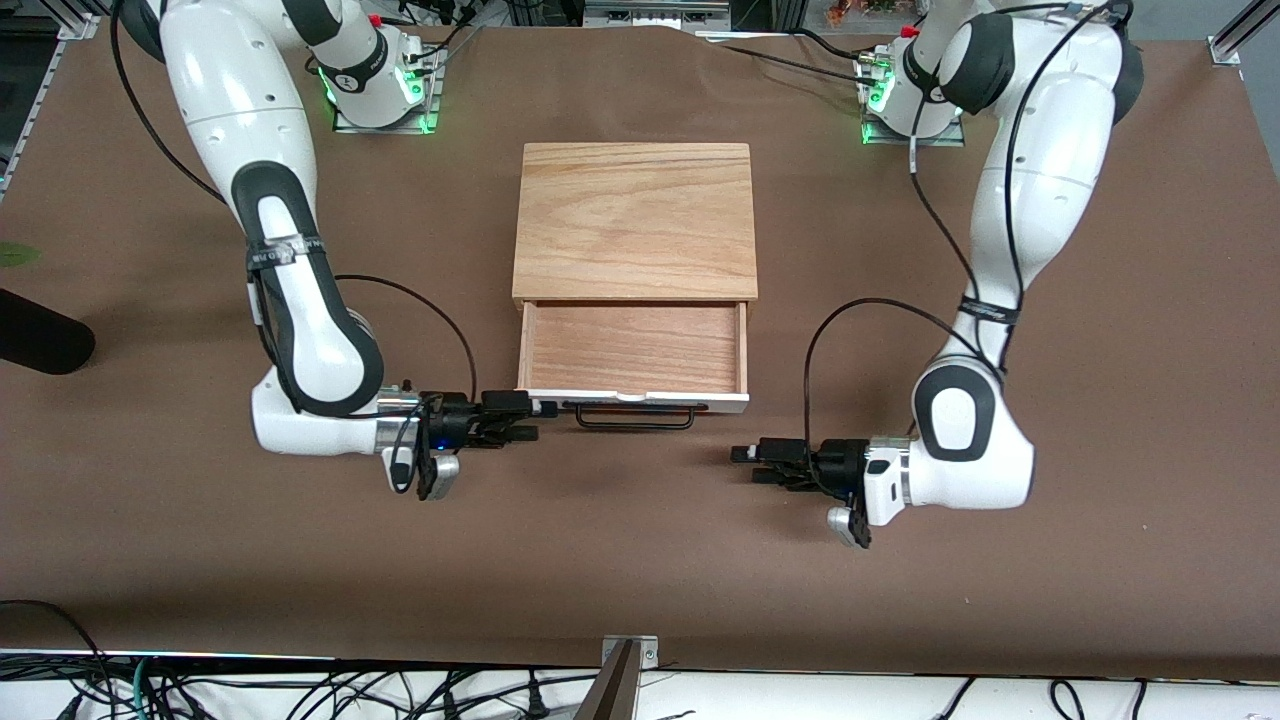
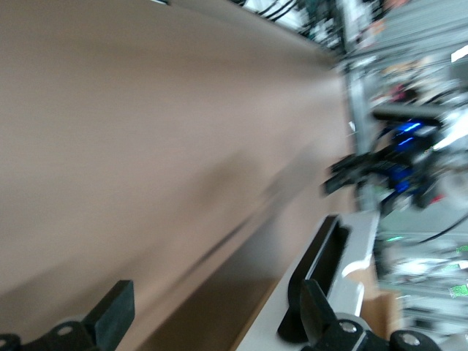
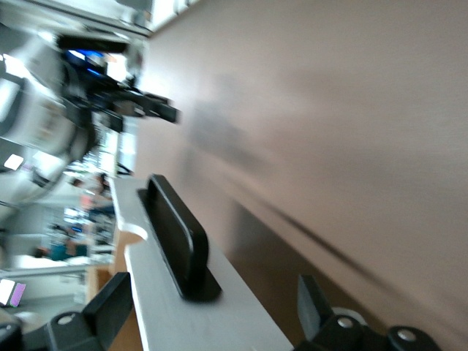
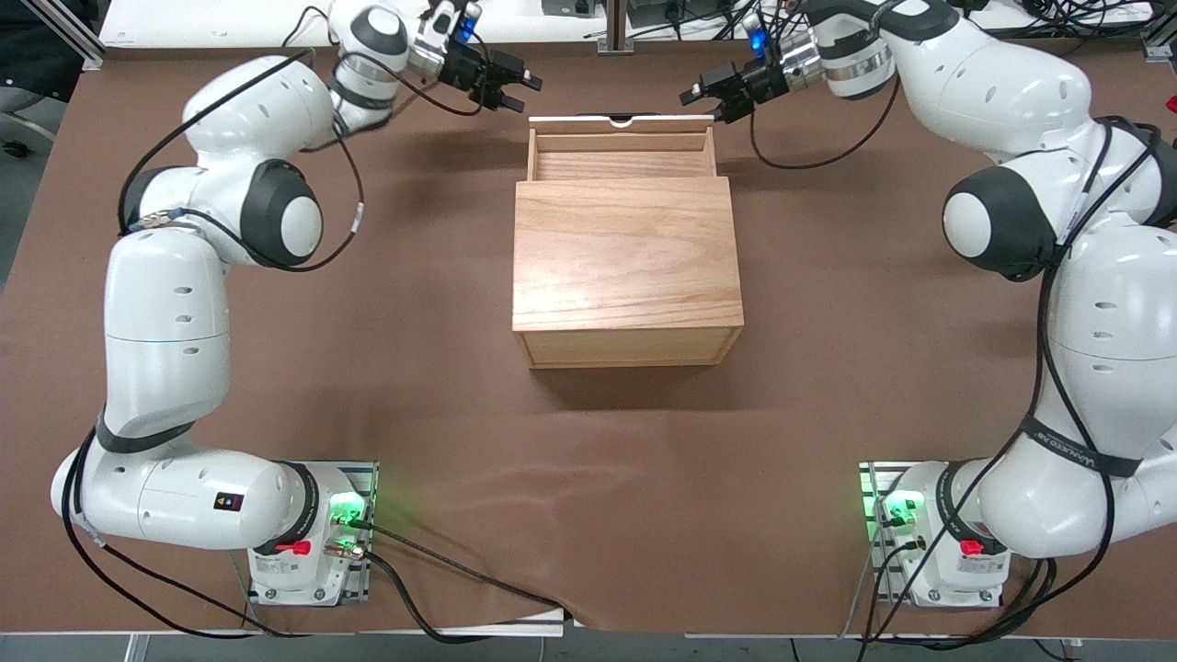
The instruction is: Pull top drawer with both arms simultaneously
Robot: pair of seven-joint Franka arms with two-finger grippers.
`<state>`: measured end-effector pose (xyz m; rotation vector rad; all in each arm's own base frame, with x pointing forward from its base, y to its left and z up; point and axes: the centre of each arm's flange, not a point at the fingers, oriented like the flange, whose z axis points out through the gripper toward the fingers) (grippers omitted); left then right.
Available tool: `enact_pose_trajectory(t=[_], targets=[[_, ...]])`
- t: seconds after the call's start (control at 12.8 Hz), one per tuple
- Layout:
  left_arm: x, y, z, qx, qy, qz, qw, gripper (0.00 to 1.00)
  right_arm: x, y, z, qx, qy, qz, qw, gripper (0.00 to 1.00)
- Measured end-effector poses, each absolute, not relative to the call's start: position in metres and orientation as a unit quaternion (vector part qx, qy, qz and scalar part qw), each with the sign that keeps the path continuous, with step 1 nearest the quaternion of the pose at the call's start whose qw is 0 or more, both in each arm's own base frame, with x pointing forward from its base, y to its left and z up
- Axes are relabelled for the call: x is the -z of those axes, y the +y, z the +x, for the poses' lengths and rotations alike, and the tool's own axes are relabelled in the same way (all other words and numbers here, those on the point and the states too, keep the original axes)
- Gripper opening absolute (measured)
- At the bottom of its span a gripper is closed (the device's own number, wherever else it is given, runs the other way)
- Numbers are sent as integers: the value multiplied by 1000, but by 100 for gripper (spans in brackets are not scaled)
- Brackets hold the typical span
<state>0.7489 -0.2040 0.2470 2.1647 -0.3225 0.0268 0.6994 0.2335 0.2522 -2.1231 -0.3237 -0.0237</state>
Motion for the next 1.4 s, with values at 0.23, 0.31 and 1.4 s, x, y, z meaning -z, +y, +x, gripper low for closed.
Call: enact_pose_trajectory(t=[0.23,0.31,1.4], targets=[[-313,-166,750,-5,-186,916,355,100,-300,190,710,-1,-167,-907,386,100],[-326,-147,749,2,-199,925,324,100,-316,177,711,-2,-182,-920,349,100],[-584,-8,696,-80,-251,964,-47,100,-560,32,594,-126,-120,-985,8,100]])
